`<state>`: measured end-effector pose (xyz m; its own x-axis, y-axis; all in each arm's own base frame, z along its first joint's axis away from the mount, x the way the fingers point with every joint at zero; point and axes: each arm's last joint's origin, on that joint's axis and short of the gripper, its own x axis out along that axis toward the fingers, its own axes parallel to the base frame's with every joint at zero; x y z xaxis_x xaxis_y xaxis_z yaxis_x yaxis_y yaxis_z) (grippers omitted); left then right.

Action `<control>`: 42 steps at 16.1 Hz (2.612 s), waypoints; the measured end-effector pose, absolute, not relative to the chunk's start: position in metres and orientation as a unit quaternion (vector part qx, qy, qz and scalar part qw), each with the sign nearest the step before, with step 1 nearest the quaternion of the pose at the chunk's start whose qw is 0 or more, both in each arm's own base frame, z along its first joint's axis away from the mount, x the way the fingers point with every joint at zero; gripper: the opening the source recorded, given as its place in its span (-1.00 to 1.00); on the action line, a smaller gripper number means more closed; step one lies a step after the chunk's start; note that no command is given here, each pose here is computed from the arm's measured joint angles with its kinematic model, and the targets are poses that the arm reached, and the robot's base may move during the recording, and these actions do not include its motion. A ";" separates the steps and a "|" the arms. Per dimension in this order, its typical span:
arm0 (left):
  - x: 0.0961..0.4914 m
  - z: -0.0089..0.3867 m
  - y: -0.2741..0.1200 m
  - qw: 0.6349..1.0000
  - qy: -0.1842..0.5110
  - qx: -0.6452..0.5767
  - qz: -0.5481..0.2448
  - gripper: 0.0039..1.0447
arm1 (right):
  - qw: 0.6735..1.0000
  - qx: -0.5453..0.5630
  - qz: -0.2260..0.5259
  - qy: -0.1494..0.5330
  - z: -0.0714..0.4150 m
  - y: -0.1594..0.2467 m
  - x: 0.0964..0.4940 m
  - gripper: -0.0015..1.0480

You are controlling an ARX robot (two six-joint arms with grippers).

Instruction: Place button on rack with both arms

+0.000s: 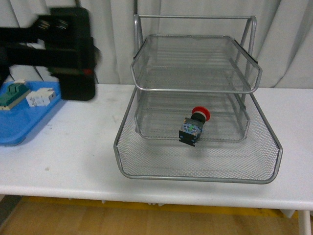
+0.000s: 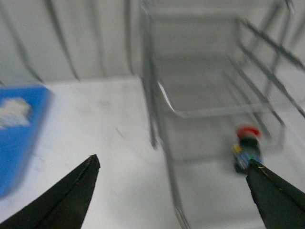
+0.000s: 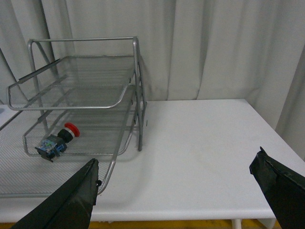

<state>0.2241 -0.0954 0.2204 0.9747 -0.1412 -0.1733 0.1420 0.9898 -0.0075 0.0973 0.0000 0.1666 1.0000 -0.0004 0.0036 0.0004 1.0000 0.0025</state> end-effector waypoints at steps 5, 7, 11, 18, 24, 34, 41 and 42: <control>0.130 0.184 0.000 1.000 0.007 -0.007 -0.001 -0.97 | 1.000 0.001 0.000 -0.002 0.167 0.000 0.097 0.87; 0.125 0.180 0.000 1.000 0.003 -0.007 -0.001 -0.97 | 1.000 0.001 0.000 -0.002 0.167 0.000 0.097 0.87; 0.121 0.180 0.000 1.000 -0.002 -0.007 -0.001 -0.97 | 1.000 0.001 0.000 -0.002 0.167 0.000 0.097 0.87; 0.111 0.169 0.000 1.000 -0.005 -0.007 -0.001 -0.97 | 1.000 0.001 0.000 -0.002 0.167 0.000 0.097 0.87; 0.098 0.165 0.000 1.000 0.003 -0.007 -0.001 -0.97 | 1.000 0.001 0.000 -0.002 0.167 0.000 0.097 0.87; 0.098 0.166 0.000 1.000 0.000 -0.007 -0.001 -0.97 | 1.000 0.001 0.000 -0.002 0.167 0.000 0.097 0.87; 0.098 0.166 0.000 1.000 0.000 -0.007 -0.001 0.26 | 1.000 0.001 0.000 -0.002 0.167 0.000 0.097 0.87; 0.098 0.166 0.000 1.000 0.000 -0.007 -0.001 0.50 | 1.000 0.001 0.000 -0.002 0.167 0.000 0.097 0.87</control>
